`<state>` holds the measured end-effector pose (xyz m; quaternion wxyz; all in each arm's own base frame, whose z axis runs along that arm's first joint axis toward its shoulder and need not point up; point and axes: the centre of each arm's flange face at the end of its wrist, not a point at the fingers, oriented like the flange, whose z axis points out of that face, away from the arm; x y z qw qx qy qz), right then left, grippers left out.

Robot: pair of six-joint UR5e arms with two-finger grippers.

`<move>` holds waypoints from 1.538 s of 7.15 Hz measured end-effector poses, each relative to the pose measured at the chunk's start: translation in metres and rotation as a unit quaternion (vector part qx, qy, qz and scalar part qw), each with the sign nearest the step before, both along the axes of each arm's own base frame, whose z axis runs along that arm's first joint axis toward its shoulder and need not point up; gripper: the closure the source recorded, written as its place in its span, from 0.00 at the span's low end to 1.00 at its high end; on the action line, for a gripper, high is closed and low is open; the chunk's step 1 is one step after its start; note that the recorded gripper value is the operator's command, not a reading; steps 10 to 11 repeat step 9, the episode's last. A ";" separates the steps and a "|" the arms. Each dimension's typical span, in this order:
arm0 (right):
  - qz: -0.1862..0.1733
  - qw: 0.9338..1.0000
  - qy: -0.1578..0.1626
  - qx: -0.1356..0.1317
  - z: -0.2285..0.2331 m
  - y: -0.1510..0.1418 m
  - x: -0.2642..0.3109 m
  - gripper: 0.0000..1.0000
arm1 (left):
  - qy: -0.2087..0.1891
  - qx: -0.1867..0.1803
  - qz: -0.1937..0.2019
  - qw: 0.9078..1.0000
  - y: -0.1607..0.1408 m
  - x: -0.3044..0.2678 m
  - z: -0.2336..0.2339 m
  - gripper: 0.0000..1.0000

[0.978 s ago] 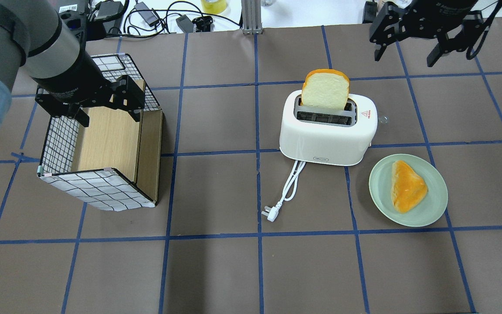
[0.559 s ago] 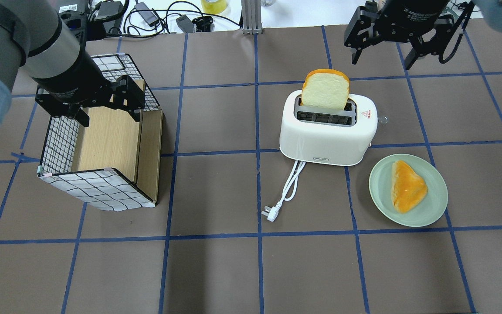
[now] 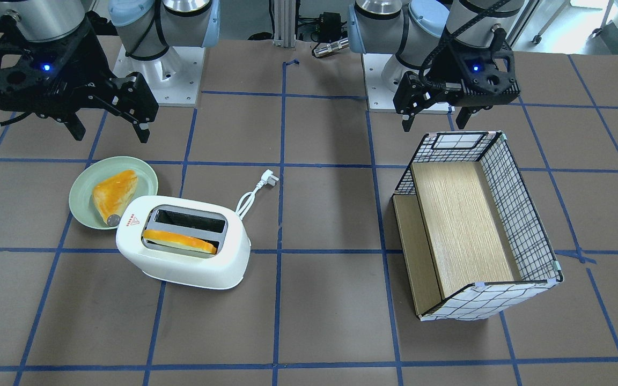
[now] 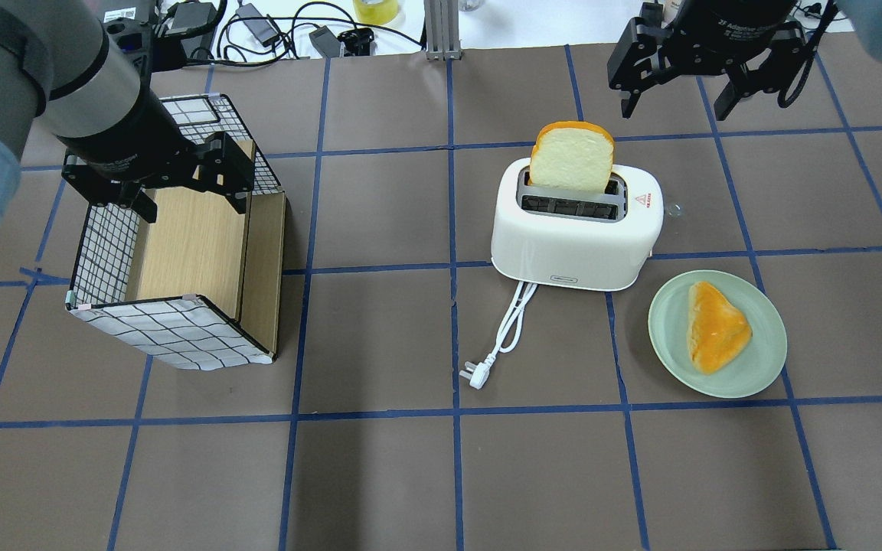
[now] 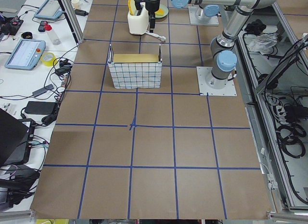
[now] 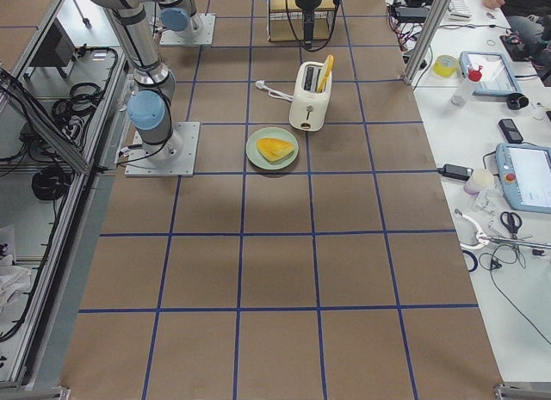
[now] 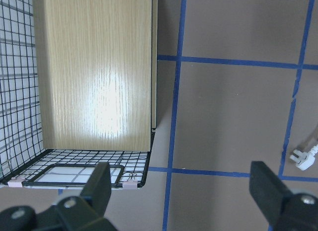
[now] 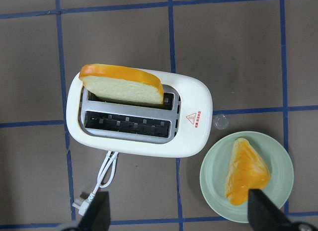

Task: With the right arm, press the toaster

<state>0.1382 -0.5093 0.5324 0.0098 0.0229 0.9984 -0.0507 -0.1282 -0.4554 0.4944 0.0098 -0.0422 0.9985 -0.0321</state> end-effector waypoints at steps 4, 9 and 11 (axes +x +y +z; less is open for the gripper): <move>-0.006 1.000 0.015 -0.023 -0.012 0.003 -0.005 0.00 | 0.000 0.000 0.000 1.000 0.000 0.000 0.000 0.00; -0.006 1.000 0.020 0.003 -0.017 0.007 -0.006 0.00 | 0.000 0.000 0.000 1.000 0.000 0.000 0.000 0.00; -0.006 1.000 0.020 0.003 -0.017 0.007 -0.006 0.00 | 0.000 0.000 0.000 1.000 0.000 0.000 0.000 0.00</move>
